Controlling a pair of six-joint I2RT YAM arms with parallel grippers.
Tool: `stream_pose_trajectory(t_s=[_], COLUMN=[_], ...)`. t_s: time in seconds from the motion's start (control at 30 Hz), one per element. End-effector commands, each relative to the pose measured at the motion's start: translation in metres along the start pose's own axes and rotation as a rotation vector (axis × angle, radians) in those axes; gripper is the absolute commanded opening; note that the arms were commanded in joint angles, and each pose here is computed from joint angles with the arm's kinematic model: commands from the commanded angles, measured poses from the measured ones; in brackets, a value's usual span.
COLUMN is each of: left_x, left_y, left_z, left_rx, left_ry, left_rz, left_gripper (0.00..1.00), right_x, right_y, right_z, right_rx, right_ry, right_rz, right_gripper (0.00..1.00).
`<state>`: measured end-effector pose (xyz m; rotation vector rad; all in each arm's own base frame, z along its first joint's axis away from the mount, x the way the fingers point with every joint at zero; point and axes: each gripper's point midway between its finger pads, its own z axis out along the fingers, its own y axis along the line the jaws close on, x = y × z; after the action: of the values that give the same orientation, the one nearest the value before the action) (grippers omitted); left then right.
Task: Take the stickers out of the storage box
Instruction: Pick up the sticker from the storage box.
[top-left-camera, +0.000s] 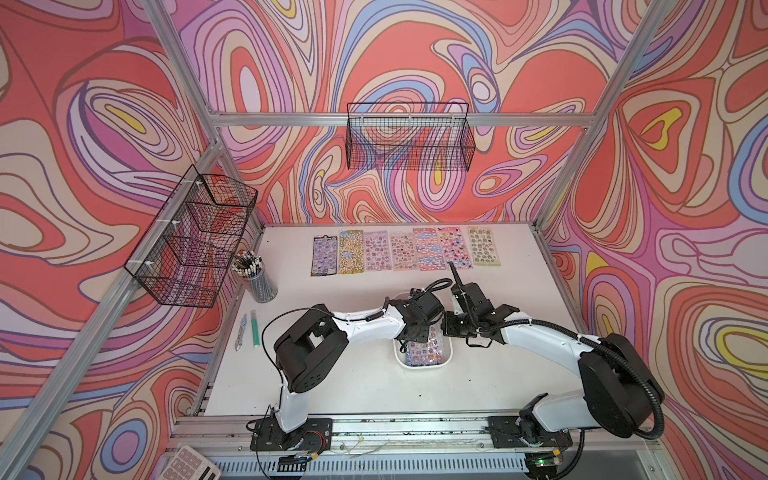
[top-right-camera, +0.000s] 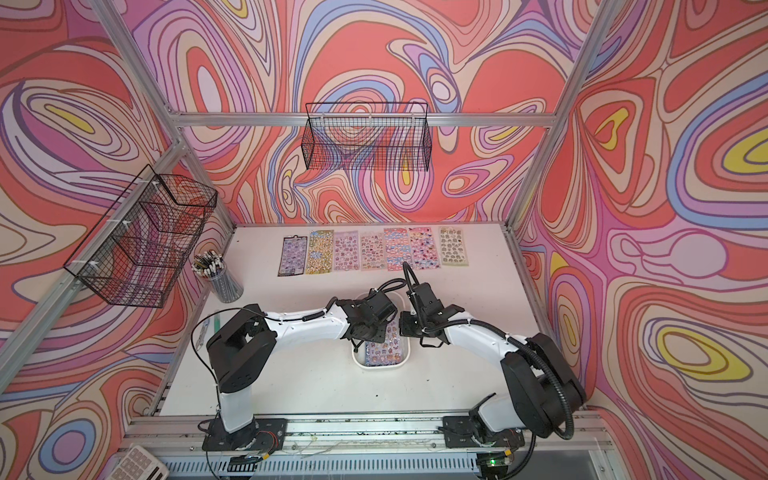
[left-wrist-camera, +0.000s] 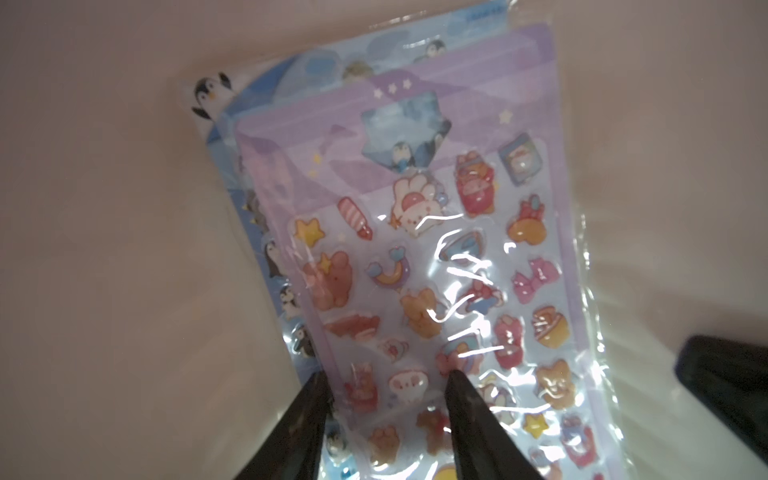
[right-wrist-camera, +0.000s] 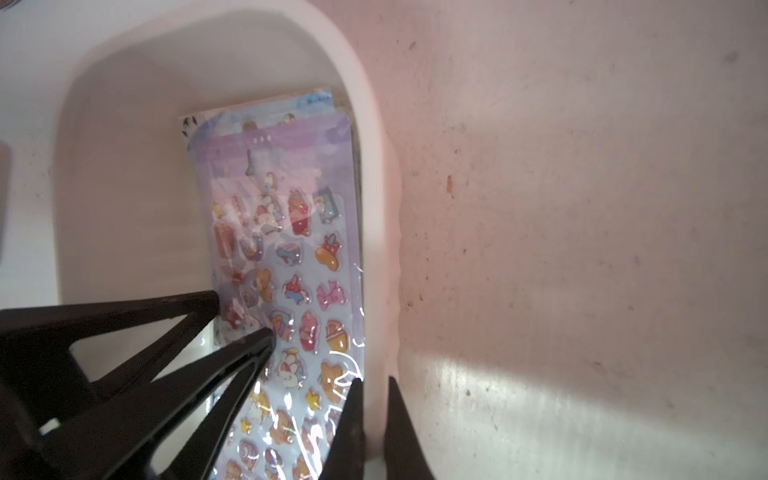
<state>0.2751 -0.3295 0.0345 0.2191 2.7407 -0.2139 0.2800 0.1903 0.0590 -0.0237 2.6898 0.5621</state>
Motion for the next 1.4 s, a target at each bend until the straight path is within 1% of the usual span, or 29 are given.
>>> stream_pose_trajectory(t_s=[0.0, 0.27, 0.43, 0.63, 0.67, 0.9, 1.2, 1.37], left_x=[0.005, 0.002, 0.005, 0.009, 0.006, -0.002, -0.021, -0.025], left_y=[0.002, 0.005, 0.002, 0.003, -0.001, -0.006, -0.008, -0.009], left_z=[0.008, 0.001, 0.002, 0.002, 0.0, -0.012, -0.043, -0.052], left_rx=[-0.023, -0.004, 0.064, 0.12, 0.142, 0.221, 0.259, 0.272], left_ry=[0.018, -0.009, -0.004, -0.014, -0.026, -0.065, -0.14, -0.158], left_rz=[-0.01, -0.038, -0.085, -0.149, -0.162, -0.22, -0.228, -0.228], left_gripper=[0.5, 0.52, 0.54, 0.54, 0.54, 0.49, 0.45, 0.43], right_x=[0.0, 0.002, 0.003, 0.004, 0.005, 0.005, 0.007, 0.007], right_y=[0.001, 0.0, 0.0, -0.001, -0.001, -0.001, -0.002, -0.002], right_z=[0.004, 0.005, 0.005, 0.006, 0.006, 0.007, 0.009, 0.01], right_rx=[-0.011, -0.005, -0.009, -0.008, -0.008, -0.011, -0.011, -0.011], right_ry=[0.0, 0.004, 0.006, 0.007, 0.009, 0.01, 0.017, 0.017], right_rz=[0.005, -0.001, 0.003, 0.005, 0.004, 0.006, 0.007, 0.005], right_gripper=[0.0, 0.0, 0.0, 0.0, 0.0, 0.0, 0.0, 0.0])
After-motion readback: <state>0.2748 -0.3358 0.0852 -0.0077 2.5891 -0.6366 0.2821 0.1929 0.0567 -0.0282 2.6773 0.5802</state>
